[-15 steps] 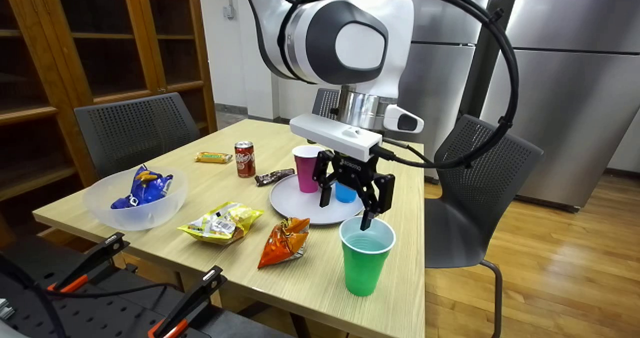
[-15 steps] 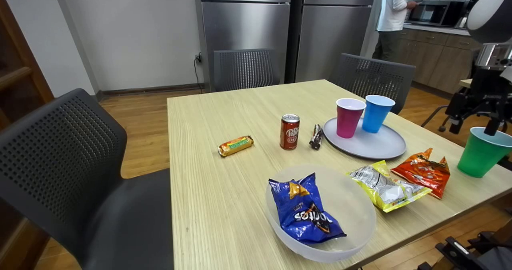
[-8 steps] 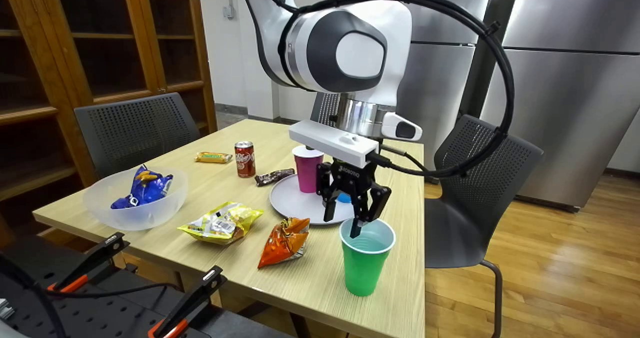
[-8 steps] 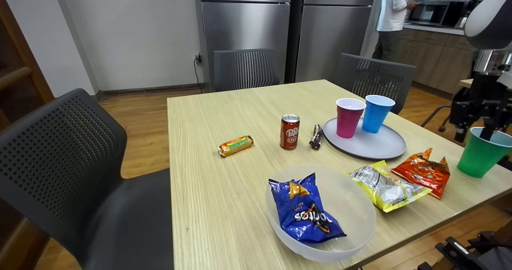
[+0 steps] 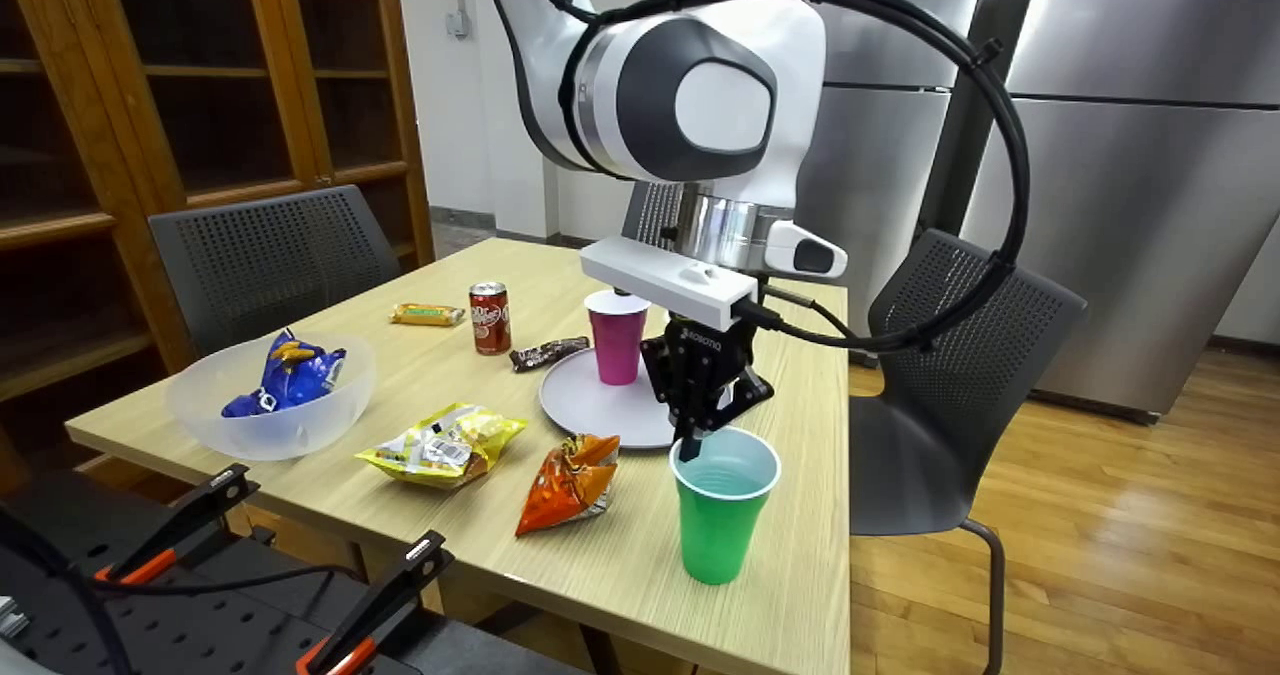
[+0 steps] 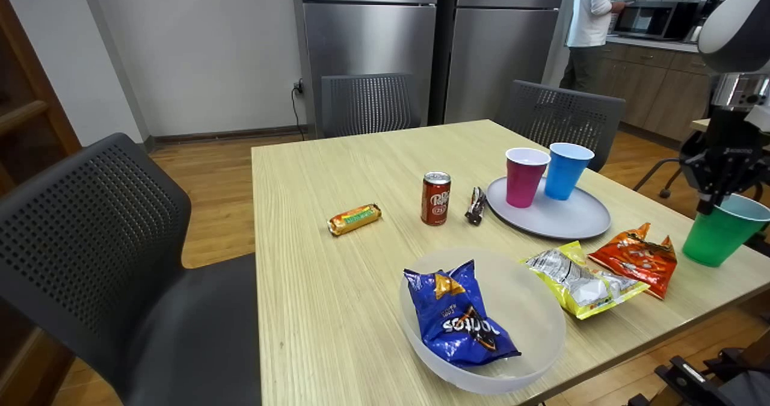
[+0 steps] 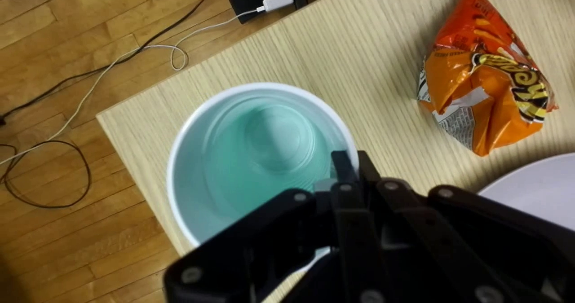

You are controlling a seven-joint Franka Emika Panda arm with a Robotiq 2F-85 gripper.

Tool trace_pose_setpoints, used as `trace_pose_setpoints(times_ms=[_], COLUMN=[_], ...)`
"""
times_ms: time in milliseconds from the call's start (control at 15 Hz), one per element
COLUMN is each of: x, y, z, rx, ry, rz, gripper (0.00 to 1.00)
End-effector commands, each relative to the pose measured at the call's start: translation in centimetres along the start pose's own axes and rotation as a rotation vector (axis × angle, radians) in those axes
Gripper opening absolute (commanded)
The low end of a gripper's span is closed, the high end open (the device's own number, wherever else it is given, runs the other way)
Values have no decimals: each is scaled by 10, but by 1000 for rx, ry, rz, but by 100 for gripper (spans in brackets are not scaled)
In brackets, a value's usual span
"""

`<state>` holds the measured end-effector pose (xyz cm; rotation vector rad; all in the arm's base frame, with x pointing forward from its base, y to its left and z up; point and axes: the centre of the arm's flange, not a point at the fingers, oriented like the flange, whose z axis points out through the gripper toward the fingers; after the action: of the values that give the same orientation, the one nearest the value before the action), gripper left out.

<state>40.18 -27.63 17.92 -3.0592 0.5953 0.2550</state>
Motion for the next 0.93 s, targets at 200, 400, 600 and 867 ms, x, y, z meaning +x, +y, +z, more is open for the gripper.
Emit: trace_pose_setpoints(times_ms=[200,400,600,867], x=[-4,-5,-5,1], y=[-7,-18,-32,-59], z=[-22,-36,-50,-64], rx=[-7,-8,-13,-31], ry=[33,66,103,138], rz=[25,11,-3,-43], gripper=[1,1,1,1])
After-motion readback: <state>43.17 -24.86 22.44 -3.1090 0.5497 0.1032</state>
